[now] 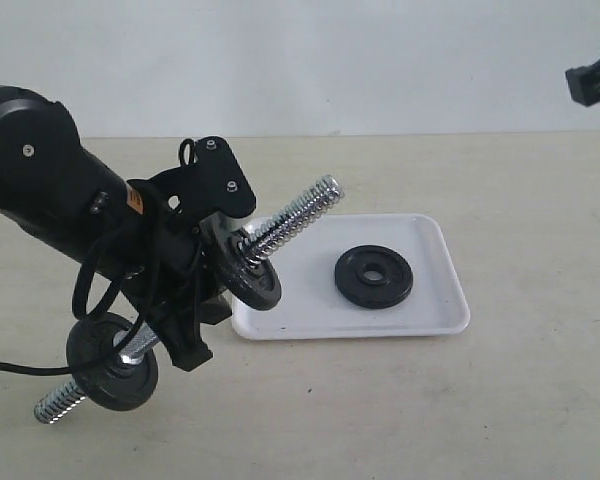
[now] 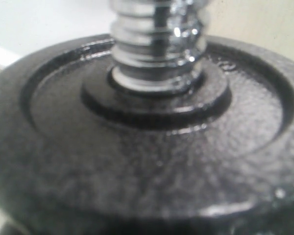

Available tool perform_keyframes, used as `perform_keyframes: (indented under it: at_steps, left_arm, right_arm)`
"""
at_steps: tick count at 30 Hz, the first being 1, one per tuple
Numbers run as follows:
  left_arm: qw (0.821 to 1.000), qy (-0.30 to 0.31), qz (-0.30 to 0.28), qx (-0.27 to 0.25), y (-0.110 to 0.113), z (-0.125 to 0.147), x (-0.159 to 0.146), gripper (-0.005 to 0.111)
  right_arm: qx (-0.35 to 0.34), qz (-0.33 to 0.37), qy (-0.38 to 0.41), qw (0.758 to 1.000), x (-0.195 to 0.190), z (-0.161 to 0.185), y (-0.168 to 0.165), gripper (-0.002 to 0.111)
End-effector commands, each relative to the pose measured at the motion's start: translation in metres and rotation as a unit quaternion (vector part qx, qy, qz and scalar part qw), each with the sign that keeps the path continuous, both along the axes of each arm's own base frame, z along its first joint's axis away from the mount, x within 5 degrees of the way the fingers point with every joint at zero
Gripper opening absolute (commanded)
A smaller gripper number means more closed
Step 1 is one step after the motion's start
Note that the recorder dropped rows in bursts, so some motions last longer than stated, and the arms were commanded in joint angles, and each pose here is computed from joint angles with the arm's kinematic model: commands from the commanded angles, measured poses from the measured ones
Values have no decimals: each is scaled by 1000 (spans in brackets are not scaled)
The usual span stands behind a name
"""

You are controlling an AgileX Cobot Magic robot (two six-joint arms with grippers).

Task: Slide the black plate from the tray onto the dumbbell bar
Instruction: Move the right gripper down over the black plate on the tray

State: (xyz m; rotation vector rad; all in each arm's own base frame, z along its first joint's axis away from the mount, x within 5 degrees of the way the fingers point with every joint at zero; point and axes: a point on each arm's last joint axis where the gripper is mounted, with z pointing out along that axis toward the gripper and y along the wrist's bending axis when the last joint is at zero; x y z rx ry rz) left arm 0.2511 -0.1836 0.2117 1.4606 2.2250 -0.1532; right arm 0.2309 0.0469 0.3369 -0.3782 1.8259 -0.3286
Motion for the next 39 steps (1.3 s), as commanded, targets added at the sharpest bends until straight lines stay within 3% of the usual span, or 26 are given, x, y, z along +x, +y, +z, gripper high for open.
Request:
perform_keyframes:
  at_steps: [1,3,5,9,24,26,29,30,33,39]
  left_arm:
    - [995,-87,4,-46,-2,31,9,4]
    - [995,-89,2,-44,-2,31,9,4]
    - [995,-93,-2,-38,-2,31,9,4]
    - [995,-90,17,-40,4,31,13,4]
    - [990,-107,88,-40,49,49,26,4]
    - [990,-103,89,-37,50,49,26,4]
    - [991,-97,88,-34,51,48,25,4]
    - [991,-97,88,-34,51,48,25,4]
    - [991,-94,88,-32,51,48,25,4]
    - [991,-93,87,-32,51,48,24,4]
  right_arm:
    - [-12,-31,184,982,1,-27,1,0]
    - [-21,-48,257,965,6,-35,2,0]
    - [3,-53,275,960,13,-36,7,0]
    - [70,-15,288,955,24,-39,24,0]
    - [56,102,317,941,50,-80,83,4]
    - [52,121,310,941,51,-84,93,13]
    - [57,140,297,943,53,-89,106,43]
    - [63,142,291,944,55,-90,107,62]
    - [80,139,286,945,59,-95,110,101]
    - [95,134,292,942,65,-100,115,105]
